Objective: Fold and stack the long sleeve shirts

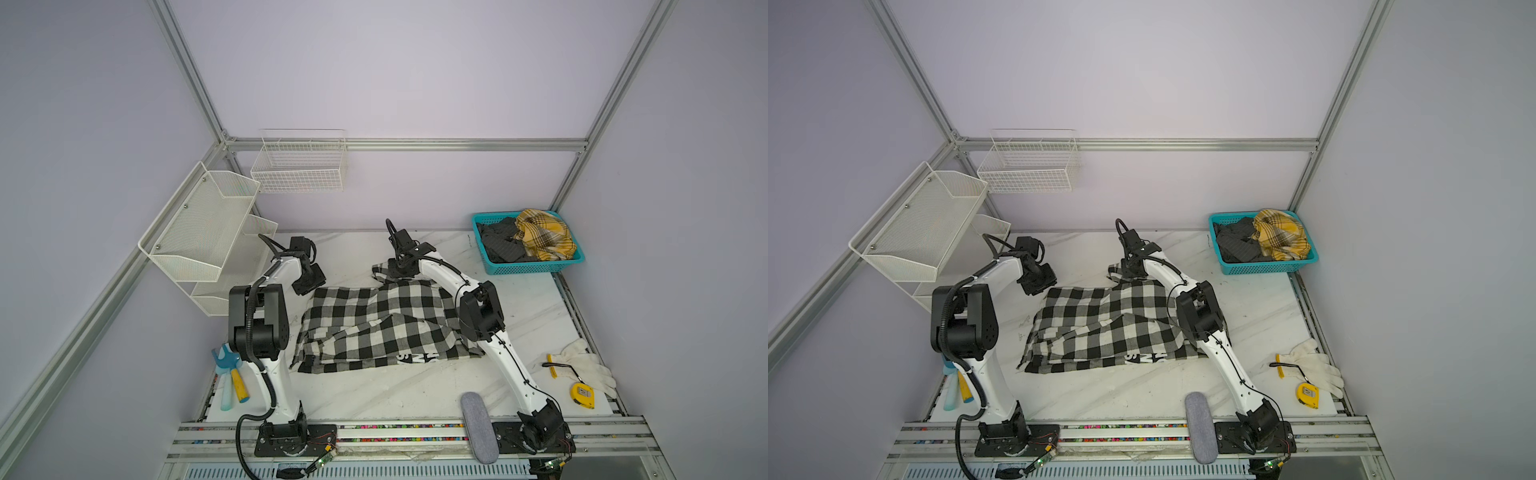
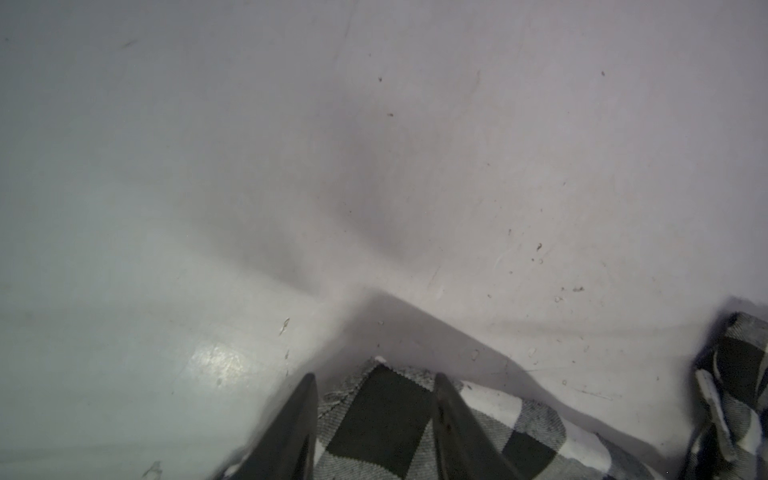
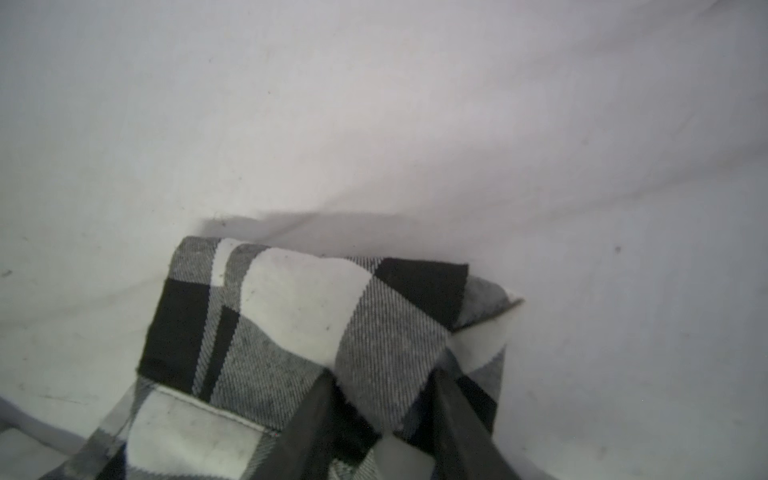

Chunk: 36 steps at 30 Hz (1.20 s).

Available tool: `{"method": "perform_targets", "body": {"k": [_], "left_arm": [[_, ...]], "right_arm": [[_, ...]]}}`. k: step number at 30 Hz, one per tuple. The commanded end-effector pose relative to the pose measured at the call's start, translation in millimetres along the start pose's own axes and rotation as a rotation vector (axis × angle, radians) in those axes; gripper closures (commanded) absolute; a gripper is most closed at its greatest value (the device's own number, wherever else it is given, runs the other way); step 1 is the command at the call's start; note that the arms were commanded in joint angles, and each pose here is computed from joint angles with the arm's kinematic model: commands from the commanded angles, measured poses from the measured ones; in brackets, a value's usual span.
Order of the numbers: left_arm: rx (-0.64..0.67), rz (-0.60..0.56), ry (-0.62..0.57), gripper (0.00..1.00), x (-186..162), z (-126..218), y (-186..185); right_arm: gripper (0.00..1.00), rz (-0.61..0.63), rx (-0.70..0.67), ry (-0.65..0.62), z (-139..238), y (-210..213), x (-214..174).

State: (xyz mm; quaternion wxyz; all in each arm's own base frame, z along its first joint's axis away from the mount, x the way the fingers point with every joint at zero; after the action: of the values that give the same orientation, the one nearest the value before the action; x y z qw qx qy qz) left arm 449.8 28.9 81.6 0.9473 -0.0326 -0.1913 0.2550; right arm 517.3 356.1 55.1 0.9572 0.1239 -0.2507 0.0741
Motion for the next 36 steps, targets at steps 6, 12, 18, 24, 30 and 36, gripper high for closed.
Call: {"method": "perform_targets", "body": {"k": [6,12,18,24,30,36], "left_arm": [[0.013,0.014,0.034,0.75,-9.1,-17.0,8.3],[0.045,0.015,0.065,0.93,-20.4,-27.4,15.7],[0.052,-0.003,0.059,1.0,-26.7,-26.8,20.5],[0.066,-0.012,0.042,1.0,-26.7,-21.8,24.3],[0.02,0.014,0.051,0.93,-22.1,-16.5,14.3],[-0.016,0.057,-0.007,0.65,5.4,16.6,1.7]], "right_arm": [[1.0,-0.036,-0.093,-0.149,35.0,-20.7,48.6],[1.0,-0.14,-0.082,-0.423,136.9,-42.5,127.0],[1.0,-0.226,-0.031,-0.629,223.1,-62.5,172.7],[1.0,-0.223,-0.012,-0.693,242.8,-60.8,184.7],[0.37,-0.235,-0.079,-0.556,199.5,-74.6,162.7],[0.2,-0.212,-0.154,-0.466,194.7,-95.7,130.8]]}}
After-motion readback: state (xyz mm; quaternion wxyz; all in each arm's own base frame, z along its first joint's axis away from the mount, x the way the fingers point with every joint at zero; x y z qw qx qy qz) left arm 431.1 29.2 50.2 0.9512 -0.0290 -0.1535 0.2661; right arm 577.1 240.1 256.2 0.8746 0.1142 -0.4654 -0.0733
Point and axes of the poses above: each gripper's point midway between its finger pads, its own z axis back along the fingers, its own y axis along the line the jaws close on, x = y × z, the point moved 2 cm from there along z, back along the fingers, and after that the axes turned 3 degrees about -z, right-handed, at the moved point
